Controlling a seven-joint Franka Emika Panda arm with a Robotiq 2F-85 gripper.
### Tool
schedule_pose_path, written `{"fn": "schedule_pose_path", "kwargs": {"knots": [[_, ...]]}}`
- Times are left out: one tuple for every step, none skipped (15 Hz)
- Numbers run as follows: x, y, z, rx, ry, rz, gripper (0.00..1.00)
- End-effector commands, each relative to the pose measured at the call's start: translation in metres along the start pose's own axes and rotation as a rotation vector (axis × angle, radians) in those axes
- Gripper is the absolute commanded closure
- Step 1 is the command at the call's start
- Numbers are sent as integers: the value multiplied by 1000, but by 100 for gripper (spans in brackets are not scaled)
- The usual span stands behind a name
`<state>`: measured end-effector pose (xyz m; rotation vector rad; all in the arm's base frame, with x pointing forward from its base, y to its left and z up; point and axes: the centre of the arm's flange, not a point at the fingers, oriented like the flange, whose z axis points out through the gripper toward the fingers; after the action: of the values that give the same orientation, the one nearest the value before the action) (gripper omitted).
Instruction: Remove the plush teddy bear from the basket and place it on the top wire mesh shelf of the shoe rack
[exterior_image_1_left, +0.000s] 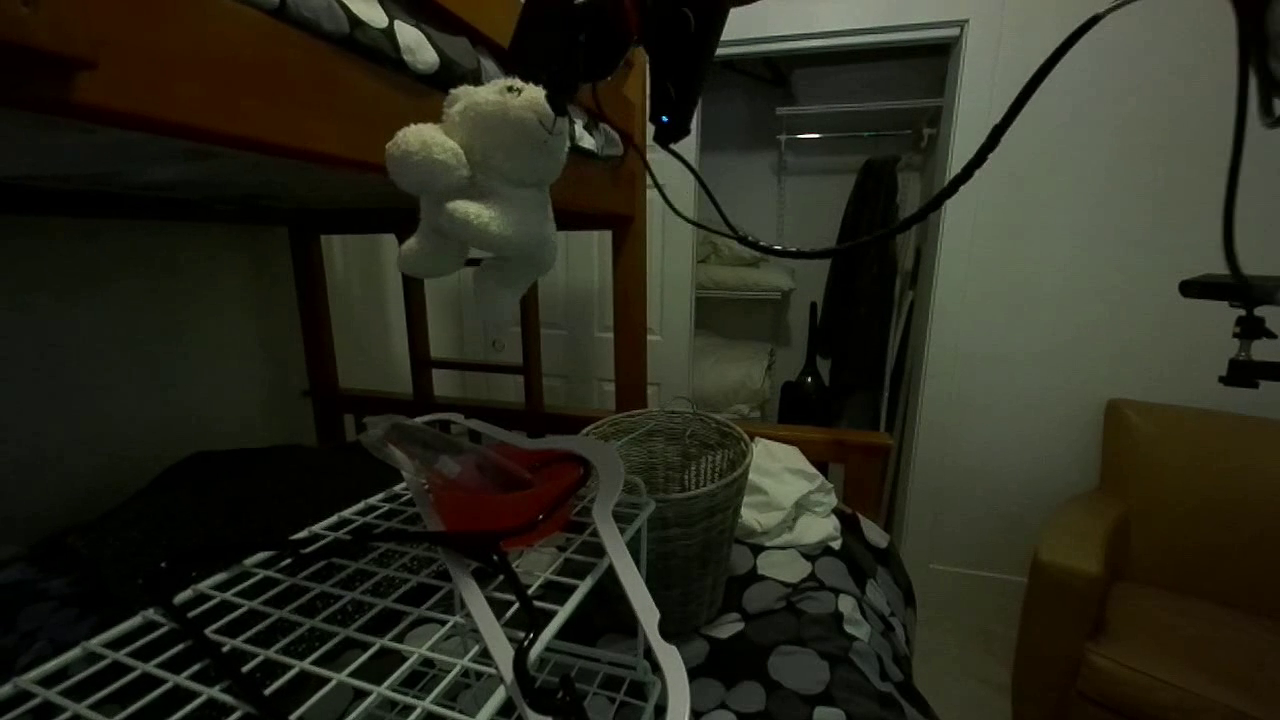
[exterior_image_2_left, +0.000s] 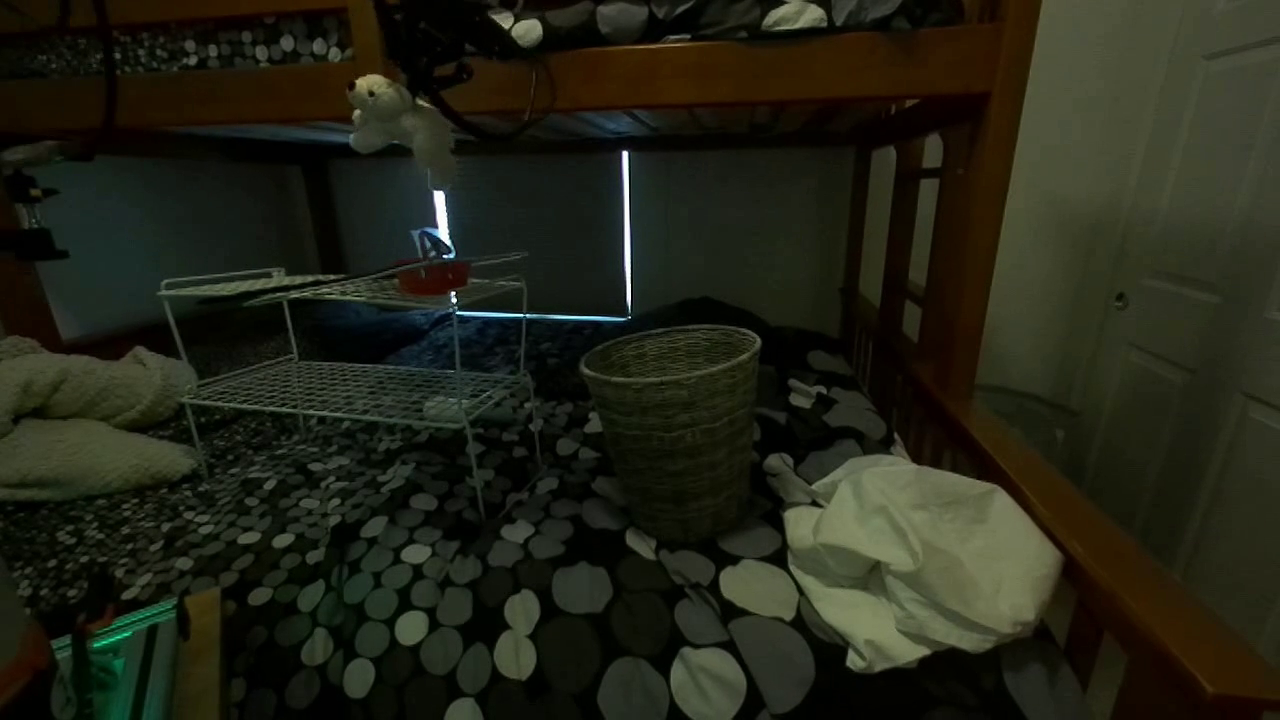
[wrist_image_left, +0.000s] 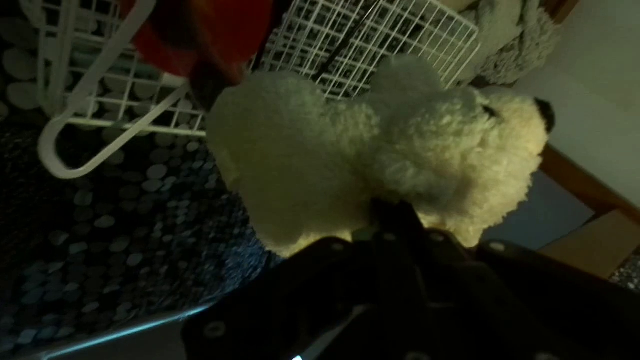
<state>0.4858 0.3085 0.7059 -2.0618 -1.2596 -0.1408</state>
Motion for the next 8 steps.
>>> {"fn": "schedule_pose_path", "kwargs": {"knots": [[48, -13, 15, 107, -158, -1, 99], [52, -24, 20, 137, -201, 2, 99], [56, -34, 24, 159, -246, 1, 99], [60, -44, 27, 165, -274, -3, 99], [64, -54, 29, 156, -301, -9, 99], [68, -61, 35, 123, -319, -22, 99], [72, -69, 38, 97, -324, -35, 99], [79, -76, 36, 46, -273, -58, 99]]}}
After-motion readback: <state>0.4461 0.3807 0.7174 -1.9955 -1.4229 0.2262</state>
